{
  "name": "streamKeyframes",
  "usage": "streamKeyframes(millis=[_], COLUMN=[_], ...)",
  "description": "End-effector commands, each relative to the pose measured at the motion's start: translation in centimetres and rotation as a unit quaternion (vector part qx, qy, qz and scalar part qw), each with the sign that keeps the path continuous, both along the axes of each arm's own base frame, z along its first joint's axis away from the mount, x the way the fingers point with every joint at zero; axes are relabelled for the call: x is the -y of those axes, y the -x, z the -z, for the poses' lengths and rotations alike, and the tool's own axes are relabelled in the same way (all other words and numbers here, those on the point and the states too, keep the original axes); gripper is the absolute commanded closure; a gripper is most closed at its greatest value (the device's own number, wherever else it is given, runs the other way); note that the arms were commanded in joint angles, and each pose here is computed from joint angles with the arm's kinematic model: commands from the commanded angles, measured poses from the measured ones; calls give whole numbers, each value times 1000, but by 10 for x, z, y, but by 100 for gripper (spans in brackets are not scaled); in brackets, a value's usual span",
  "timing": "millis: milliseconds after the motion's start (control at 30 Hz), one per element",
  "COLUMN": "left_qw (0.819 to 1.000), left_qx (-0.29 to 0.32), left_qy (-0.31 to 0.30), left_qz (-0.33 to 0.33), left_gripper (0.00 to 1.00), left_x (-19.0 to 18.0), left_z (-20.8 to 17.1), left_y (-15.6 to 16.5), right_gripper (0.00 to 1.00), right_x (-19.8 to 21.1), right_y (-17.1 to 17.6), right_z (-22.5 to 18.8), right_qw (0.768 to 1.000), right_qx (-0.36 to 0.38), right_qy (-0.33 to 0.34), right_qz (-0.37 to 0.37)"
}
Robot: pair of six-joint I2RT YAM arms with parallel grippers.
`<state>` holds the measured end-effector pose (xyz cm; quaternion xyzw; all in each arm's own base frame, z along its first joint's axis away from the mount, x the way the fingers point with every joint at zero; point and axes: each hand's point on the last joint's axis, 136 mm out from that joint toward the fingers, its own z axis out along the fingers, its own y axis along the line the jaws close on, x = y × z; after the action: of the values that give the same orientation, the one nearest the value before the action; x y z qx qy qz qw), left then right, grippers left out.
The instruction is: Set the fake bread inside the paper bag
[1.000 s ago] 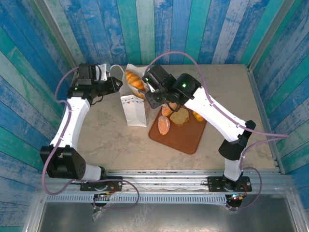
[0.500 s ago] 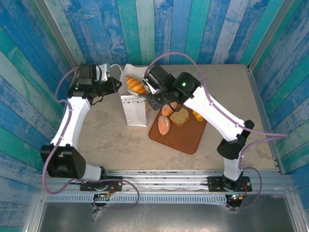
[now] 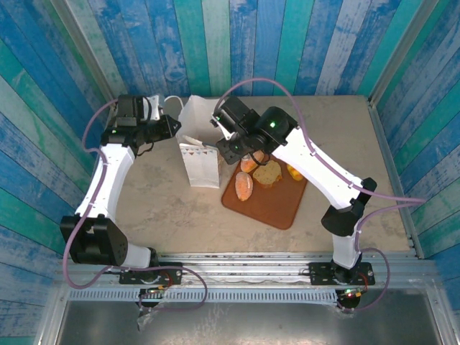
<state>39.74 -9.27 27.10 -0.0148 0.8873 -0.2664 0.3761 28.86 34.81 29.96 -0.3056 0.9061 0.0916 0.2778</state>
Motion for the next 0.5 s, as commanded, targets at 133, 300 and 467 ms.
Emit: streamKeyframes(millis=[133,300,467], left_qw=[1000,1000,997], left_qx=[-4,17,62], left_qy=[9,15,30], left_qz=[-4,-14,-25], left_gripper=[66,51,32], left_x=[1,0,-1], left_z=[1,-18,-52], left_y=[-7,-13,-11], right_gripper=[49,51,52], right_x=[11,19,20], right_y=[-8,-11,-13], right_z=[-18,-27,-38], right_qw=[999,998,997], right_qx=[35,53,71], right_qy=[0,-4,-26], right_qz=[14,25,29])
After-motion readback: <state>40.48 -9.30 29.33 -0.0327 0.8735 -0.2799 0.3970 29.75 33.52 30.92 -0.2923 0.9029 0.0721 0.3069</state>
